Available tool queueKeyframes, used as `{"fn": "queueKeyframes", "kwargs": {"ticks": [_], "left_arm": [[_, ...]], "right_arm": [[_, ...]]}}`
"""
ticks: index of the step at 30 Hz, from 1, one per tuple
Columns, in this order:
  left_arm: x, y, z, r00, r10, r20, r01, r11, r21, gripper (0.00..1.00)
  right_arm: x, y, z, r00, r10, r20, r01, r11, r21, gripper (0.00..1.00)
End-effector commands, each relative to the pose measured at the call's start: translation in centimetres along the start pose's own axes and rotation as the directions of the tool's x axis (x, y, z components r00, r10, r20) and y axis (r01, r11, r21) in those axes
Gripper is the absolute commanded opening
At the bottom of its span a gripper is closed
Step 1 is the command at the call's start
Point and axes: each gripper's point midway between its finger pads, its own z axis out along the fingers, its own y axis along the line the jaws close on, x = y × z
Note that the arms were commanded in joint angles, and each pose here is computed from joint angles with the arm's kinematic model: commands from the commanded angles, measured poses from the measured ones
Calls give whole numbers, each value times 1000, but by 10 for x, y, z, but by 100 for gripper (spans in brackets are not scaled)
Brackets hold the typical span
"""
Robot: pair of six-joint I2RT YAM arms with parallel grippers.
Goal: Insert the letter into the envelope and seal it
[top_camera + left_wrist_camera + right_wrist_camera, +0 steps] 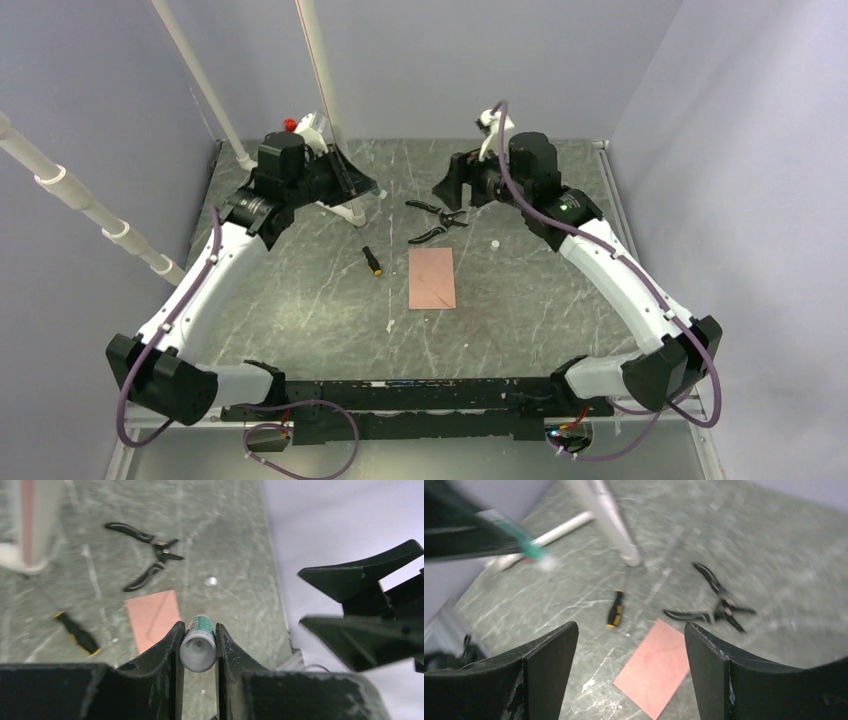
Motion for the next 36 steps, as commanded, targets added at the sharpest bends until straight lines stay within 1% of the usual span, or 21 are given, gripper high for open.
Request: {"fn": "queueKeyframes", "kwargs": {"ticks": [1,3,5,6,8,9,11,13,17,18,20,24,30,36], "left_arm": [[-22,25,-19,981,95,169,-71,987,-142,2],[-21,19,-18,979,114,171,-98,990,-96,2],[-19,13,-17,978,124,168,-116,992,-58,2],[-18,11,-16,979,124,162,-118,992,-45,2],[-16,8,-14,980,123,155,-120,992,-27,3],[-15,8,-14,981,121,149,-119,993,-19,2],[-12,5,-12,983,121,140,-123,992,6,2],[-9,4,-11,984,118,131,-122,992,20,2],[-6,6,-10,987,114,116,-117,993,17,2],[-6,6,-10,987,115,116,-117,993,13,2],[-8,8,-11,984,126,123,-127,992,1,3],[-14,9,-14,976,159,148,-157,987,-22,3],[-16,10,-12,975,168,145,-165,986,-29,2],[-17,10,-9,975,164,147,-162,986,-27,3]], "right_arm": [[34,-92,-12,940,340,29,-322,856,405,80],[61,-122,-18,909,417,7,-358,773,524,80],[89,-150,-24,875,483,-10,-366,675,641,80],[106,-161,-27,854,519,-37,-355,634,687,79],[135,-179,-27,819,567,-89,-319,579,751,75],[153,-187,-24,797,590,-129,-290,561,775,72],[174,-199,-20,776,606,-177,-238,541,807,68],[191,-205,-15,757,615,-221,-198,539,819,66],[216,-214,-9,722,636,-274,-146,526,838,61],[221,-215,-5,717,637,-284,-143,533,834,58],[226,-217,3,719,629,-296,-149,556,818,54],[235,-221,16,713,627,-314,-152,575,804,52],[245,-225,25,694,637,-335,-143,578,804,51],[250,-228,29,692,634,-346,-137,585,799,43]]}}
